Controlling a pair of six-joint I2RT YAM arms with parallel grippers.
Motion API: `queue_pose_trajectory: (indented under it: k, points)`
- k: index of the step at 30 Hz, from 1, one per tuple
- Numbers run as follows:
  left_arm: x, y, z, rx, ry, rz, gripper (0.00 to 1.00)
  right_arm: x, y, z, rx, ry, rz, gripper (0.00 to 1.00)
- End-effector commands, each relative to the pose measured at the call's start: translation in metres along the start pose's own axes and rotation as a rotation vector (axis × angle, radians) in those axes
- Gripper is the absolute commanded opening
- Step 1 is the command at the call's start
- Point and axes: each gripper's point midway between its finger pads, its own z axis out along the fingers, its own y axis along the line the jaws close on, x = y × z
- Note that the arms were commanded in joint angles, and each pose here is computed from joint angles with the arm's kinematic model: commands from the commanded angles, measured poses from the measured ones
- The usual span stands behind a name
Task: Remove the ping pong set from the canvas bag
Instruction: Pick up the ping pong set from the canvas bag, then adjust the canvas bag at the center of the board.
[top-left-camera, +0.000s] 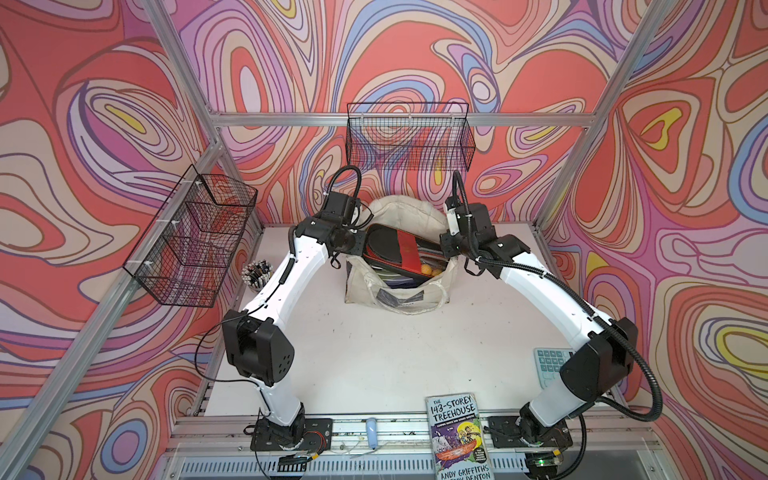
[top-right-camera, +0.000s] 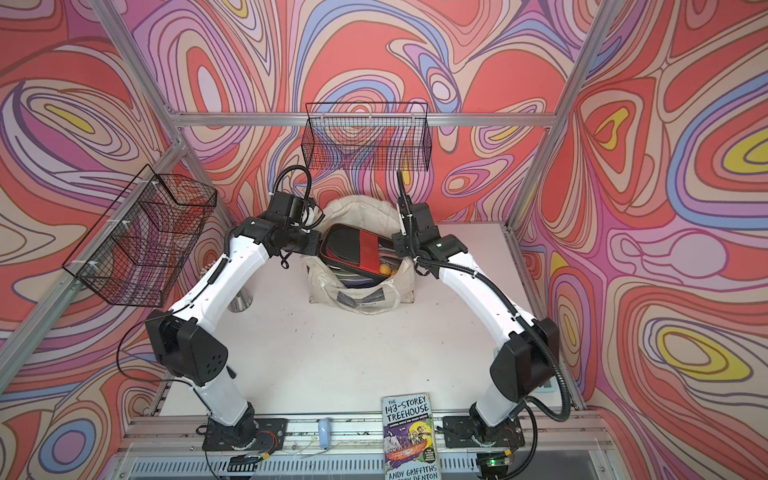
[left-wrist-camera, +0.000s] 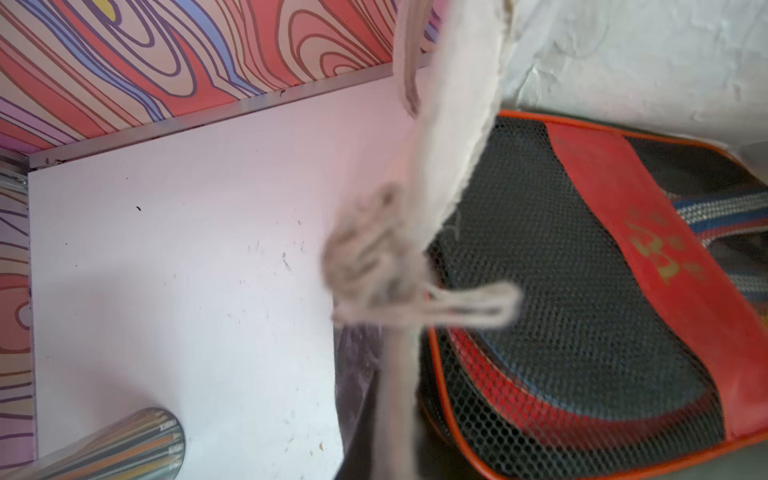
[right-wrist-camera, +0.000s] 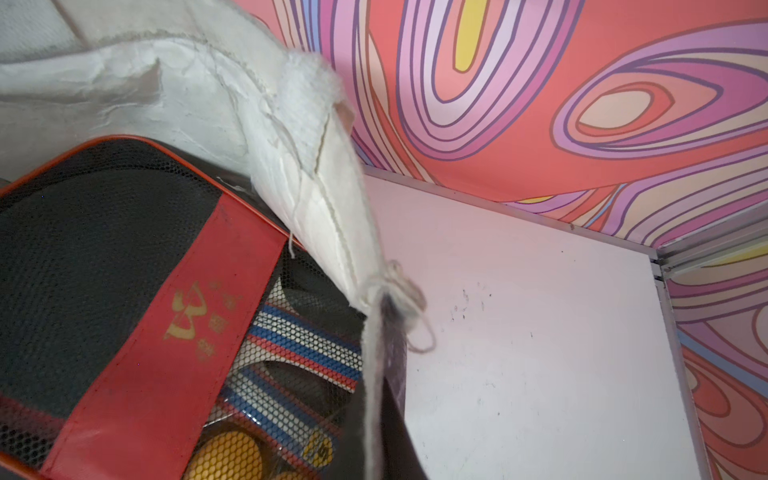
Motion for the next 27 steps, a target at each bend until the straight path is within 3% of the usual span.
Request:
queue_pose_trajectory:
  k: [1,3,5,7,12,17,27]
  points:
    - [-0.059,-0.017,-0.072,0.081,-0.323,0.058,0.0,-0.025,0.001,-0.029,-0.029,-0.098,-0.05,0.45]
    - [-0.058,-0.02,-0.077,0.102,-0.355,0.071,0.0,-0.03,0.0,-0.034,-0.031,-0.111,-0.072,0.72]
    - [-0.056,-0.023,-0.081,0.12,-0.382,0.08,0.0,-0.041,0.005,-0.042,-0.06,-0.14,-0.095,0.88]
    - [-0.056,-0.026,-0.084,0.137,-0.407,0.085,0.0,-0.054,0.014,-0.05,-0.113,-0.175,-0.12,0.98]
    - [-0.061,-0.032,-0.092,0.172,-0.474,0.098,0.0,-0.068,0.065,-0.063,-0.331,-0.206,-0.247,0.98]
    - [-0.077,-0.033,-0.096,0.159,-0.512,0.133,0.0,-0.056,0.109,-0.049,-0.514,-0.129,-0.318,0.98]
    - [-0.119,-0.045,-0.14,0.199,-0.712,0.218,0.0,-0.018,0.137,-0.004,-0.628,0.013,-0.332,0.98]
